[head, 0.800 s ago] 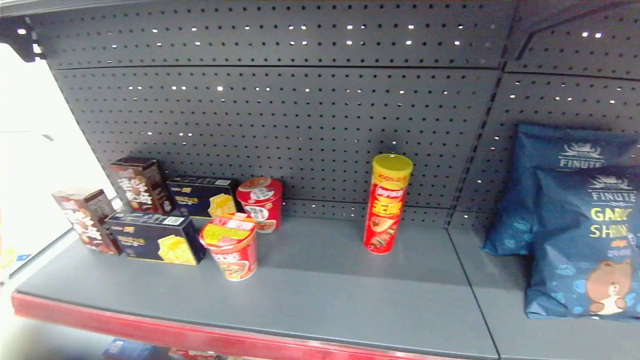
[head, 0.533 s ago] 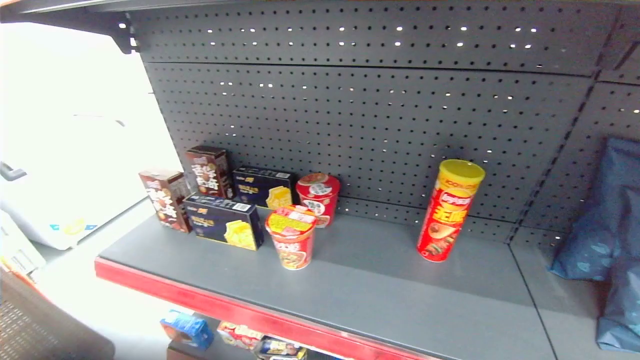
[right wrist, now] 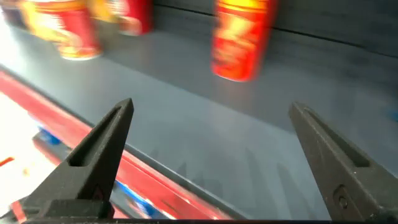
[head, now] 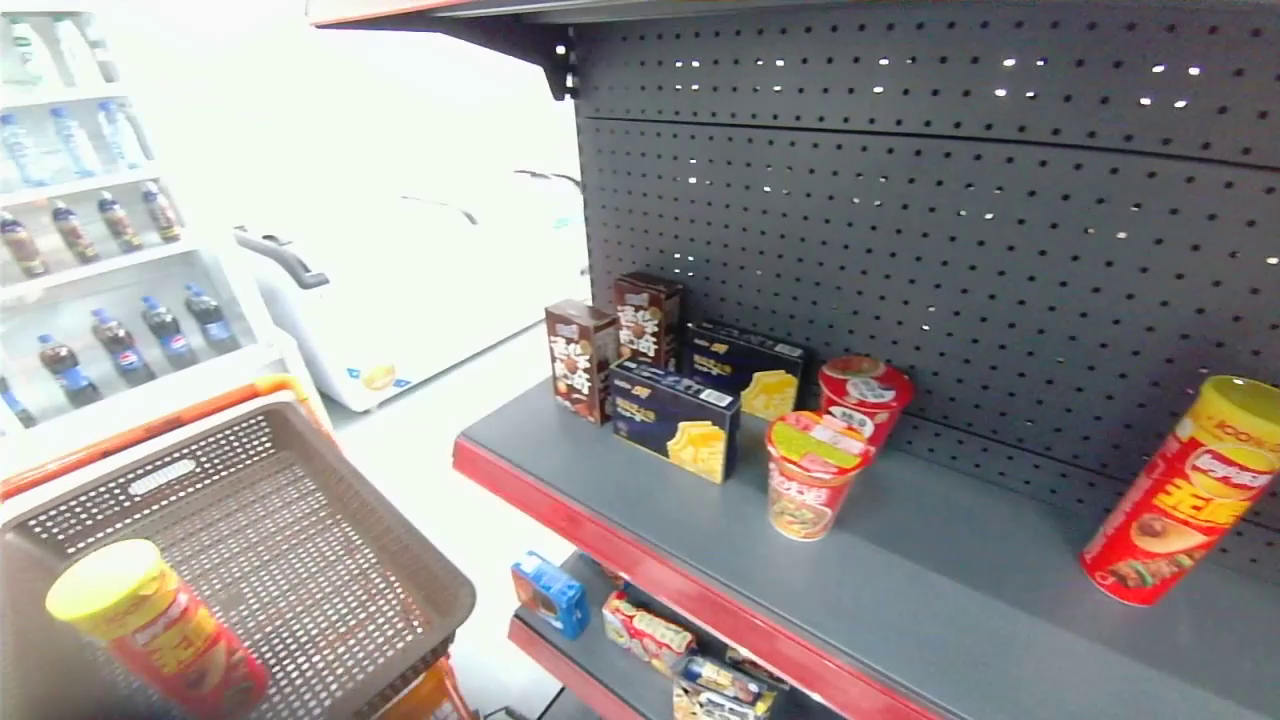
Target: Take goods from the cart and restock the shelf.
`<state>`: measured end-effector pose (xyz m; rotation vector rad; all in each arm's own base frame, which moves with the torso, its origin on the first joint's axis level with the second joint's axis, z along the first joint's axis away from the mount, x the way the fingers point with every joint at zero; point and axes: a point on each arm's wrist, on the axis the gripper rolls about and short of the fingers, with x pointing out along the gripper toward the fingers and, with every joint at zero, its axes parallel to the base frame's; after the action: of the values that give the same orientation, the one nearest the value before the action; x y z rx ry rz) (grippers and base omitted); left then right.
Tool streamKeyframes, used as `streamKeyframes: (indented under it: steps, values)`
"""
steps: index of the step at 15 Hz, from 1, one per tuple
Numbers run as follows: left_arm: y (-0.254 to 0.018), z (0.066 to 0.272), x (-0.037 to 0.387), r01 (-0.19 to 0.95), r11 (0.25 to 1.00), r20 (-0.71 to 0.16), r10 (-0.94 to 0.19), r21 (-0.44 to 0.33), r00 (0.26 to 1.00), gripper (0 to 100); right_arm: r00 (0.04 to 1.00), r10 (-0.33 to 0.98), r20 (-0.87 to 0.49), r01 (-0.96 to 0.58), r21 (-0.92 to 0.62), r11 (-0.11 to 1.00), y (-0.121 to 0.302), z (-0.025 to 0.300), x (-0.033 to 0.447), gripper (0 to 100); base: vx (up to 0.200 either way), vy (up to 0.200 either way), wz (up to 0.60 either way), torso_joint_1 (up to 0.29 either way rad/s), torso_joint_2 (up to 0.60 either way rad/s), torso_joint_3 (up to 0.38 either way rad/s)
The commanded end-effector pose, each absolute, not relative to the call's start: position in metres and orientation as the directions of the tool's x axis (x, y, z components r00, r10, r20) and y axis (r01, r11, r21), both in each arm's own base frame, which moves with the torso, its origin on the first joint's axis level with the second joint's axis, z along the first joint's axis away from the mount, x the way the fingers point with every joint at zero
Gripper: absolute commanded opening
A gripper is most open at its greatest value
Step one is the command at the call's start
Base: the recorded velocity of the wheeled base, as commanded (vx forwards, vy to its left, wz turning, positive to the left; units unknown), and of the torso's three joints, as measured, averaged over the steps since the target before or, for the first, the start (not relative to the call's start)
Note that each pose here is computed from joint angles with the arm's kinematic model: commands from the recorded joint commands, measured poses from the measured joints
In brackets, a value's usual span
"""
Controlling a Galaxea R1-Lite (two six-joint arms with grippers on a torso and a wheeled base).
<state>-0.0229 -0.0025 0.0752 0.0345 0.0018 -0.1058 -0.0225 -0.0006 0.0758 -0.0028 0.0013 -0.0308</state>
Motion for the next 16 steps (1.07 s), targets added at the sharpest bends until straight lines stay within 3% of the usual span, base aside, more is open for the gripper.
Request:
streamKeyframes:
  steps: [1, 6, 8, 9, 10, 12, 13, 14, 16]
  values:
    - [-0.002, 0.075, -0.023, 0.106, 0.994, -0.005, -0.106, 0.035, 0.994, 100, 1.000, -0.031, -0.002, 0.031, -0.003, 1.000, -0.001, 0.076, -0.022, 100, 0.000, 0.000, 0.60, 0.002, 0.00, 0.002]
    - [-0.002, 0.075, -0.023, 0.093, 0.995, -0.003, -0.093, 0.038, 0.996, 100, 0.999, -0.034, 0.000, 0.034, 0.006, 0.999, -0.001, 0.076, -0.023, 100, 0.000, 0.000, 0.60, 0.003, 0.00, 0.005]
    - [-0.001, 0.106, -0.031, 0.033, 0.994, 0.084, -0.041, 0.101, 0.996, 100, 0.999, -0.032, -0.002, 0.032, 0.001, 0.999, -0.001, 0.076, -0.022, 100, 0.000, 0.000, 0.00, 0.000, 0.00, 0.000]
    - [-0.001, 0.120, -0.031, 0.028, 0.992, 0.044, -0.034, 0.127, 0.998, 100, 0.999, -0.032, 0.000, 0.032, 0.002, 0.999, -0.001, 0.076, -0.023, 100, 0.000, 0.000, 0.00, 0.000, 0.00, 0.000]
    - [0.000, 0.138, -0.026, -0.045, 0.987, -0.072, 0.057, 0.154, 0.996, 100, 0.999, -0.032, 0.000, 0.032, 0.002, 0.999, -0.001, 0.076, -0.023, 100, 0.000, 0.000, 0.00, 0.000, 0.00, 0.000]
    - [0.001, 0.152, -0.010, -0.069, 0.985, -0.189, 0.099, 0.160, 0.977, 100, 0.999, -0.032, 0.000, 0.032, 0.002, 0.999, -0.001, 0.076, -0.023, 100, 0.000, 0.000, 0.00, 0.000, 0.00, 0.000]
    - [0.001, 0.152, -0.010, -0.069, 0.985, -0.189, 0.099, 0.160, 0.977, 100, 0.999, -0.032, 0.000, 0.032, 0.002, 0.999, -0.001, 0.076, -0.023, 100, 0.000, 0.000, 0.00, 0.000, 0.00, 0.000]
    - [0.002, 0.169, 0.016, -0.060, 0.984, -0.293, 0.108, 0.170, 0.950, 100, 0.999, -0.032, 0.000, 0.032, 0.002, 0.999, -0.001, 0.076, -0.023, 100, 0.000, 0.000, 0.00, 0.000, 0.00, 0.000]
    - [0.004, 0.176, 0.039, -0.073, 0.984, -0.368, 0.129, 0.163, 0.921, 100, 0.999, -0.032, 0.000, 0.032, 0.002, 0.999, -0.001, 0.076, -0.023, 100, 0.000, 0.000, 0.00, 0.000, 0.00, 0.000]
